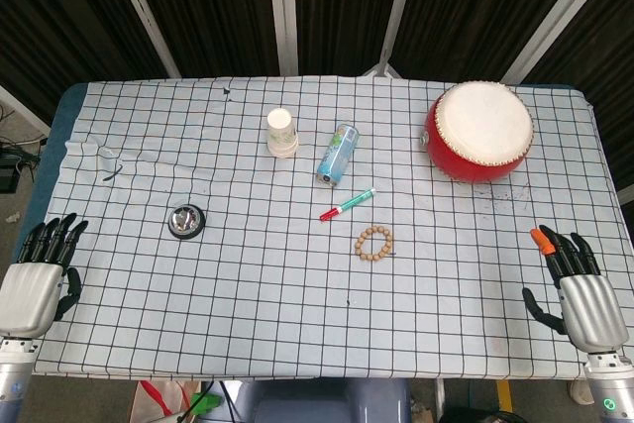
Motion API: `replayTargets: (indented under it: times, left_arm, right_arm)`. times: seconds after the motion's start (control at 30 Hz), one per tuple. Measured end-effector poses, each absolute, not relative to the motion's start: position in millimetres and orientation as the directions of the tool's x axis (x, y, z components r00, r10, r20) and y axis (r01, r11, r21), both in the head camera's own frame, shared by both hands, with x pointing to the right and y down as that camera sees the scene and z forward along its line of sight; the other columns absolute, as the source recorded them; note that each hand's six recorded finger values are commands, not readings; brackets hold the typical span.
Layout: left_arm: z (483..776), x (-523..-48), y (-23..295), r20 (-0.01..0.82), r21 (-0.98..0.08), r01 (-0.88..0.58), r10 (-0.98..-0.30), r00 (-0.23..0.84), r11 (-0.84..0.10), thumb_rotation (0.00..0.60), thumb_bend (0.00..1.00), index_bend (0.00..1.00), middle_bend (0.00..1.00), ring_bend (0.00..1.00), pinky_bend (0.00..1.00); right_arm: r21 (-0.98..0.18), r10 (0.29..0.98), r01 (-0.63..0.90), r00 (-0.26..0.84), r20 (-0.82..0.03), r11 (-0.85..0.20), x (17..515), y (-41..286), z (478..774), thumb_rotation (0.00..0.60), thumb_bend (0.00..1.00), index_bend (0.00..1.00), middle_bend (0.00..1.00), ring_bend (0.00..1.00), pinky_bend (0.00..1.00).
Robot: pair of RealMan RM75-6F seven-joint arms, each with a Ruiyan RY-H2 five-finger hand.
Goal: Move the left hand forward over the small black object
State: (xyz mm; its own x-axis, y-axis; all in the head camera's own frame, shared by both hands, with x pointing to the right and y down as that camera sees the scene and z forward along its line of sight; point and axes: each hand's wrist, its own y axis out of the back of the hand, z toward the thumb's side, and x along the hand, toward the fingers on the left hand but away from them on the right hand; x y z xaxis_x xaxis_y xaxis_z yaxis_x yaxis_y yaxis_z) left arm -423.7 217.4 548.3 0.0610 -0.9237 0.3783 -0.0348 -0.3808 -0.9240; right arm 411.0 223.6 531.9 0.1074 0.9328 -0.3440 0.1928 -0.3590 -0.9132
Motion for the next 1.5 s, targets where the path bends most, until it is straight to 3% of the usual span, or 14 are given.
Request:
replayTargets:
  times: [0.43,0.93,1.5]
  left_arm:
    - [548,-420,218,0.380,-0.923,-0.037,-0.922,0.072,-0.383,0.600,1.00,0.00,0.00,0.00,0.00]
    - [575,-405,215,0.443,-0.894,-0.012,-0.887,0.127,-0.448,0.600,1.00,0.00,0.00,0.00,0.00]
    - [676,-365,158,0.515,-0.855,0.053,-0.834,0.198,-0.516,0.600,1.00,0.00,0.00,0.00,0.00]
  right_arm:
    - [-0.915,0.934,0.190,0.102,-0.343,-0.357,413,225,531,0.600,0.40,0.05,0.08,0.12,0.04]
    - [-0.908,0.928,0.193,0.103,-0.357,-0.371,413,226,534,0.600,0.40,0.05,0.08,0.12,0.04]
    - [-0.898,0.918,0.190,0.089,-0.388,-0.398,416,225,543,0.600,0.40,0.05,0.08,0.12,0.04]
